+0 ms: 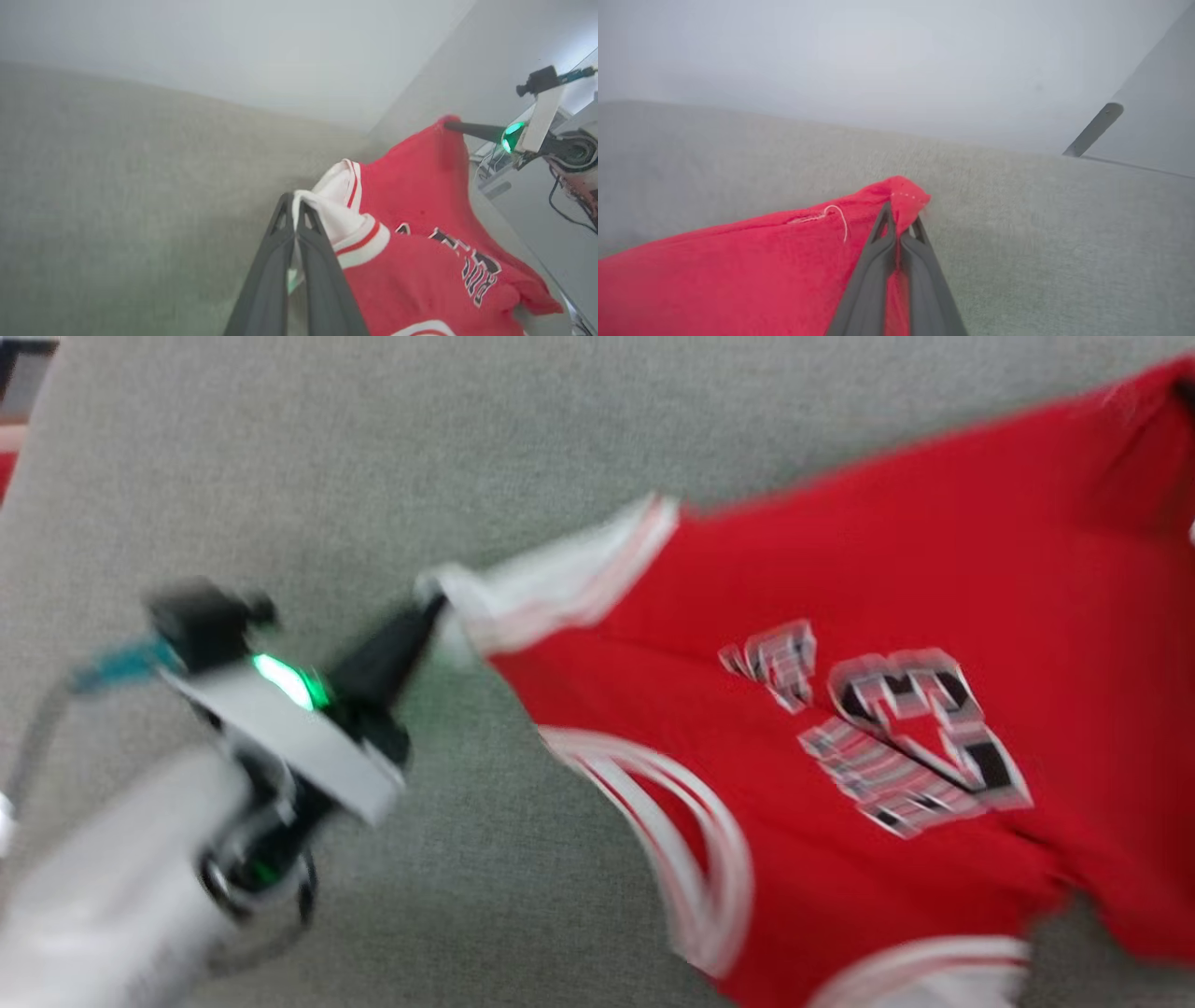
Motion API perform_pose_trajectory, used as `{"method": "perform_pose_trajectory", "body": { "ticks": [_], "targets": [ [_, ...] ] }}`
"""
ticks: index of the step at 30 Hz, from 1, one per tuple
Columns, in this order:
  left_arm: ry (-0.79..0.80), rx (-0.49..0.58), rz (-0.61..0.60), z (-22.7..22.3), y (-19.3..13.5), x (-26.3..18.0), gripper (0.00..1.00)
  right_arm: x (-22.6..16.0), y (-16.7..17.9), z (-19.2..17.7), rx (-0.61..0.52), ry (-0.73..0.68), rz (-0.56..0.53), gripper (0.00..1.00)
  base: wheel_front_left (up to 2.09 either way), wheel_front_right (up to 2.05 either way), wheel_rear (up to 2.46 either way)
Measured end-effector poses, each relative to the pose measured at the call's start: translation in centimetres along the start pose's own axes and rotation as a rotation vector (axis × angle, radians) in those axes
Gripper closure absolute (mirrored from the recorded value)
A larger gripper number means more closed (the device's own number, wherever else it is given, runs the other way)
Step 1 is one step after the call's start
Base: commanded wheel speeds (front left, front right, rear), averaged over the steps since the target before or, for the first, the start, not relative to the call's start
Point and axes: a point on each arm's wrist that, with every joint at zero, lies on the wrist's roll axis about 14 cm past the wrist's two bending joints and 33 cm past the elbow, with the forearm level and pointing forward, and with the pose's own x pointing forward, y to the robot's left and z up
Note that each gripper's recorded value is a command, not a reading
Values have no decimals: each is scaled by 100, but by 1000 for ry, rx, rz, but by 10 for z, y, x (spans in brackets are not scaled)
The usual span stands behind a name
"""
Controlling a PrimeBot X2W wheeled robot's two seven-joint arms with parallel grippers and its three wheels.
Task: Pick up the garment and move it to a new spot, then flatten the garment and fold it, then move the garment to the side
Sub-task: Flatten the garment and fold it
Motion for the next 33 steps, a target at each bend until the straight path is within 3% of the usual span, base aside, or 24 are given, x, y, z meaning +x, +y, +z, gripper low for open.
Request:
{"method": "perform_pose_trajectory", "body": {
  "ticks": [7,14,23,27,33],
  "targets": [
    [-205,66,-73,110,-17,46,100,-23,-41,89,88,-324,-139,100,0,0,0],
    [-382,-60,-32,211,-2,98,100,-34,-57,173,182,-621,-189,100,0,0,0],
    [-640,-77,-45,308,-12,138,100,-46,-72,242,223,-873,-225,100,0,0,0],
    [-622,-97,-69,301,-18,155,100,-34,-73,235,181,-834,-240,100,0,0,0],
    [-478,-191,-28,227,11,171,100,7,-73,179,154,-681,-239,100,0,0,0]
  ]
}}
